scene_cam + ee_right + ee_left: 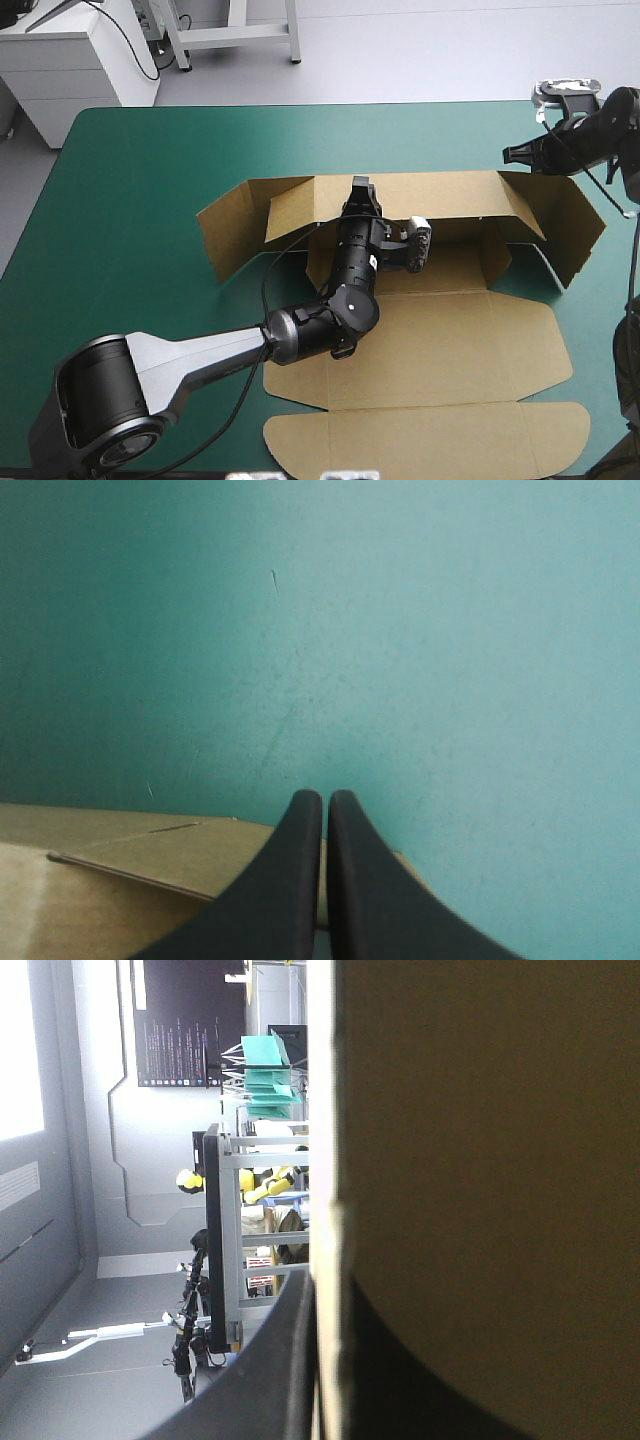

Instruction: Fold the box

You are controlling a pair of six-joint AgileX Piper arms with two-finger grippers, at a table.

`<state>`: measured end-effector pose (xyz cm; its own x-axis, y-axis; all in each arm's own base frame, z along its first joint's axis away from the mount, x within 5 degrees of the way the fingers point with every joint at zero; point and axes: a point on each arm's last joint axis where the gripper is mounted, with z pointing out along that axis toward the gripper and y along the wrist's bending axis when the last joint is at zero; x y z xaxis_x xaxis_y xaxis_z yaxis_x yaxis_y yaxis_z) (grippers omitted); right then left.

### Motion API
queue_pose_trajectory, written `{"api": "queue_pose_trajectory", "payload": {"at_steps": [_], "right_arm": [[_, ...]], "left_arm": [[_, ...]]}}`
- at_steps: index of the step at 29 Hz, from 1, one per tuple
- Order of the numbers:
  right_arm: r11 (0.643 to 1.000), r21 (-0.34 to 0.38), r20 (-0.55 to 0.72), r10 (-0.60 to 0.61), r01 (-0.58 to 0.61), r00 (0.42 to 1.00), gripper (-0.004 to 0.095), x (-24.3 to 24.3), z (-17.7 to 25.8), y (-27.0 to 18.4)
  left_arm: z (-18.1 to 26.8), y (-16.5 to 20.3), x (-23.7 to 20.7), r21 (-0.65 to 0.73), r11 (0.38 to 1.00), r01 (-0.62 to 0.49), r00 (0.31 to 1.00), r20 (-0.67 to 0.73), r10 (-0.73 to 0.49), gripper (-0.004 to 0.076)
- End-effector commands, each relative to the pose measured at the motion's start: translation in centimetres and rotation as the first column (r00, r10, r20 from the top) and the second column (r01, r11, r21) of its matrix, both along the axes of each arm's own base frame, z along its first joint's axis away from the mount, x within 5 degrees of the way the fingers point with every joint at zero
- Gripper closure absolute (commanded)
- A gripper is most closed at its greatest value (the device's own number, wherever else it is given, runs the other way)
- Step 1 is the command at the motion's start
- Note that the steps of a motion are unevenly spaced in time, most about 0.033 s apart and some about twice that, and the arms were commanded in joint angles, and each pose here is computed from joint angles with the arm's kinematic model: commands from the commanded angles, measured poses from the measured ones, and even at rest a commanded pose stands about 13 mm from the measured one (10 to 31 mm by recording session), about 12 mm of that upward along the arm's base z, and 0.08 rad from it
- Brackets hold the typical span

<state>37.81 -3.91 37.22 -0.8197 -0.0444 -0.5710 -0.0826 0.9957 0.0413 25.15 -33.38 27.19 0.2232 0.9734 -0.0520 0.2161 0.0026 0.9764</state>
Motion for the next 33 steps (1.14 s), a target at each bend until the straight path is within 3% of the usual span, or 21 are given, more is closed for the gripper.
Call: {"api": "queue_pose_trajectory", "payload": {"at_steps": [1, 9, 15, 22, 27, 33], "right_arm": [[1.000, -0.028, 0.037, 0.014, -0.013, 0.999, 0.0909, -1.3, 2.3, 0.1], [0.998, -0.017, -0.049, 0.060, -0.061, 0.997, 0.0909, -2.6, 2.4, 0.5], [0.998, -0.010, 0.005, 0.063, -0.063, 0.998, 0.0909, -4.0, 4.2, 0.8], [0.999, 0.003, -0.015, 0.038, -0.038, 0.999, 0.0909, -4.3, 3.8, 0.8], [0.998, 0.023, -0.112, 0.053, -0.051, 0.992, 0.0909, -4.7, 0.9, 0.9], [0.997, 0.040, -0.082, 0.065, -0.062, 0.994, 0.0909, -6.2, 0.0, 1.4]], "left_arm": [[2.7, 0.2, -0.6, -0.084, 0.996, 0.016, 0.999, 0.043, -0.012, 0.0732], [2.7, 0.3, -0.6, -0.101, 0.995, 0.003, 0.999, 0.043, 0.002, 0.0732], [3.1, 1.0, -0.4, -0.268, 0.959, -0.095, 0.993, 0.036, 0.109, 0.0732], [3.1, 1.1, -0.4, -0.410, 0.903, -0.129, 0.990, -0.003, 0.139, 0.0732], [3.2, 1.2, -0.4, -0.415, 0.899, -0.139, 0.988, 0.001, 0.153, 0.0732], [3.1, 0.9, -0.4, -0.374, 0.921, -0.105, 0.994, 0.001, 0.114, 0.0732]]}}
